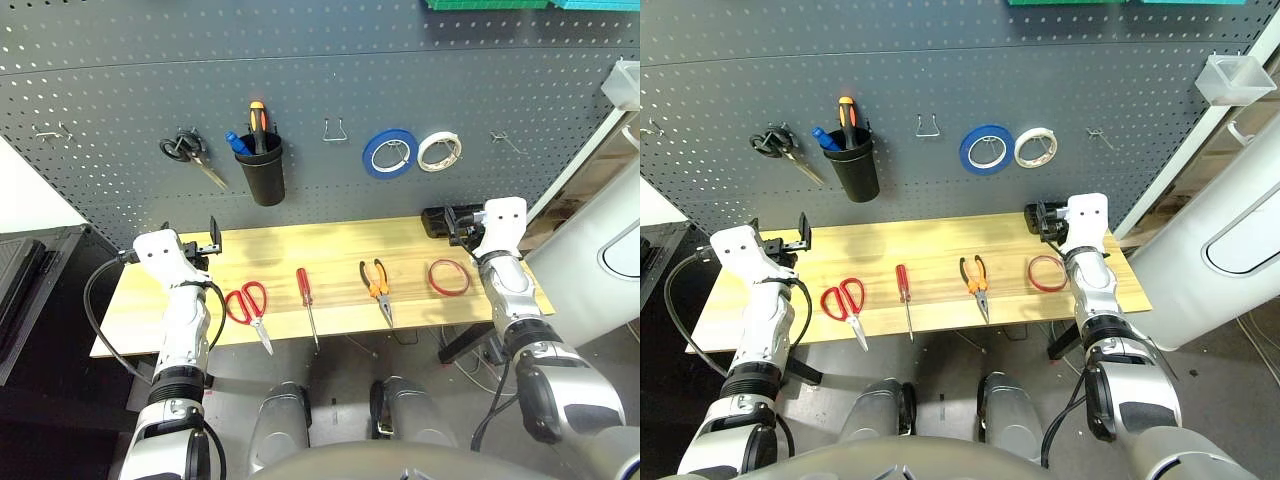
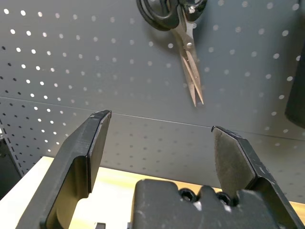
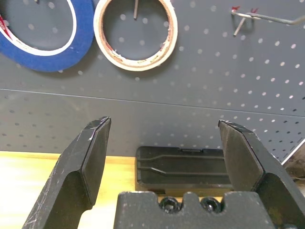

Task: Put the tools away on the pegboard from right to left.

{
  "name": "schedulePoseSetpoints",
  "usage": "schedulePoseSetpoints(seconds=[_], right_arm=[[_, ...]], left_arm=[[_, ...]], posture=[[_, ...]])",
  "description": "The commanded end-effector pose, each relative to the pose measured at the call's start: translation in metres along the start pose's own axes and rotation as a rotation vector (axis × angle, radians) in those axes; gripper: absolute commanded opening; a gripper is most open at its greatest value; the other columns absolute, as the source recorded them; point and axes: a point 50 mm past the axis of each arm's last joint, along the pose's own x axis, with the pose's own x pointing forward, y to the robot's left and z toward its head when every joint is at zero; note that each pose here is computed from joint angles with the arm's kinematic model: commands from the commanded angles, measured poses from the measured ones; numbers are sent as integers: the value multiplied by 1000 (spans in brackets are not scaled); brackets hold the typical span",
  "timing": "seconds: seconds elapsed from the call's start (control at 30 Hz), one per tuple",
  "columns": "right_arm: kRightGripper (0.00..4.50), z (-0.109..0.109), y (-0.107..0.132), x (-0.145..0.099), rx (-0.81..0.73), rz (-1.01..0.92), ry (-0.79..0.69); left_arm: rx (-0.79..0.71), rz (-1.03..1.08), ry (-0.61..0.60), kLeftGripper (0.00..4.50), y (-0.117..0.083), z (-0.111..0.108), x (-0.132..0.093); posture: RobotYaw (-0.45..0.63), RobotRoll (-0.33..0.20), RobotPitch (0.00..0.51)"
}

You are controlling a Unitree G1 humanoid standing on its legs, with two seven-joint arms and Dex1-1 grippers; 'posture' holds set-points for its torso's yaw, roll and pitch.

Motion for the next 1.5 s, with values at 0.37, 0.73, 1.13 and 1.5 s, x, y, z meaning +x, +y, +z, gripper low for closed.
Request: schedulePoseSetpoints(seconds=[0.37, 0.73, 1.13, 1.5], right_arm=[[4500, 4, -4, 3, -78, 26, 166], [4500, 17, 0, 0, -80, 121, 481], [4500, 10, 9, -2, -61, 254, 758], [4101, -23, 26, 7, -78, 258, 881]], left_arm=[[-97, -320, -36, 4438, -5, 25, 12], [-59, -746, 20, 4438, -16, 44, -14], [-40, -1146, 7, 4438, -36, 82, -30], [-36, -1228, 42, 4500, -40, 81, -39]], posture=[[-57, 0, 40], [-95, 0, 157], [-120, 0, 277], [-79, 0, 269]])
